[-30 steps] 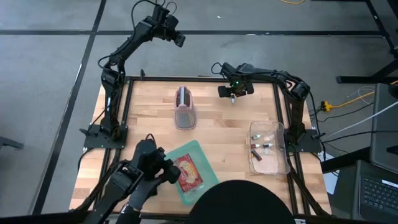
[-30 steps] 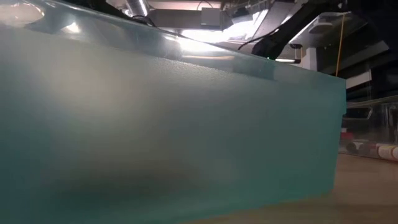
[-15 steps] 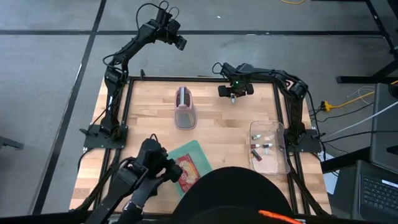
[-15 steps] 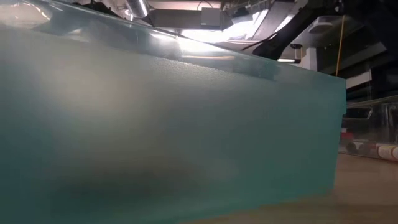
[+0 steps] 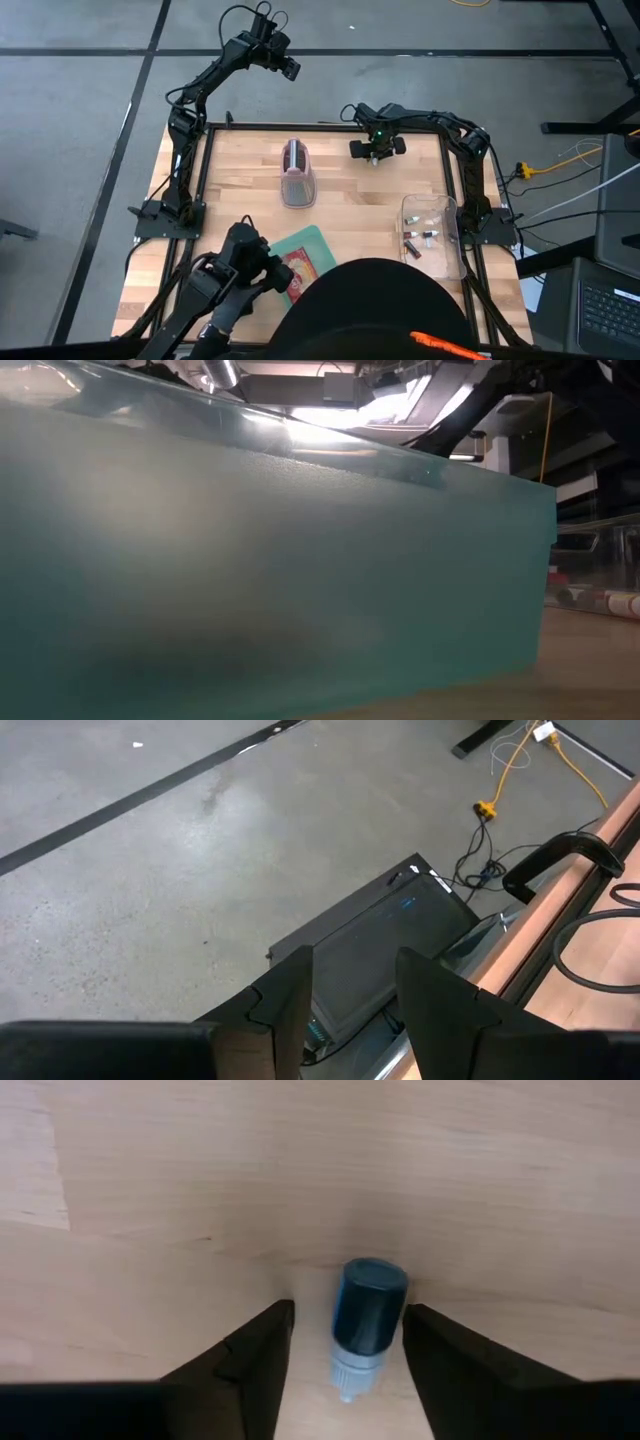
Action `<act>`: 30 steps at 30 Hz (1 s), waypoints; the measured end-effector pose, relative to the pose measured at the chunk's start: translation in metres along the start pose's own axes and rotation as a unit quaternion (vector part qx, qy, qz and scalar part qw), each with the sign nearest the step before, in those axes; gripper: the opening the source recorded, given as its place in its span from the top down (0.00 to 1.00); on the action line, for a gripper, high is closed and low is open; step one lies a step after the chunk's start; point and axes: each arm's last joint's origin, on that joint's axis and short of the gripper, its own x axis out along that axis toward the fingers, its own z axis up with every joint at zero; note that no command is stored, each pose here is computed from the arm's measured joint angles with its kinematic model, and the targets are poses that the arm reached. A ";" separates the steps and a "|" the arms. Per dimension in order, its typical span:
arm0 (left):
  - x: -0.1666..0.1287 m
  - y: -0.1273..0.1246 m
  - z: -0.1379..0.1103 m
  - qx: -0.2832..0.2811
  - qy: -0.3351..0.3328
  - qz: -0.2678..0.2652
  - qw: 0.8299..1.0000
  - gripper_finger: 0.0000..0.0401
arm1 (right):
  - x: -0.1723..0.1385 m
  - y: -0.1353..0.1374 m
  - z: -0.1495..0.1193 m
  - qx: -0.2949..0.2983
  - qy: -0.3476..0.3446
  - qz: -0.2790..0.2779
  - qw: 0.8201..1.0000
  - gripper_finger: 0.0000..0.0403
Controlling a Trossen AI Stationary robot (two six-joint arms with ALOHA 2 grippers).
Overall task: Pick & Place Food Item
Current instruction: Put the blue food coloring bottle into the transparent bin
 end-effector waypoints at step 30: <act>0.000 -0.002 0.009 -0.017 -0.045 -0.042 0.998 0.65 | -0.039 -0.001 0.004 0.001 -0.068 0.066 0.995 0.84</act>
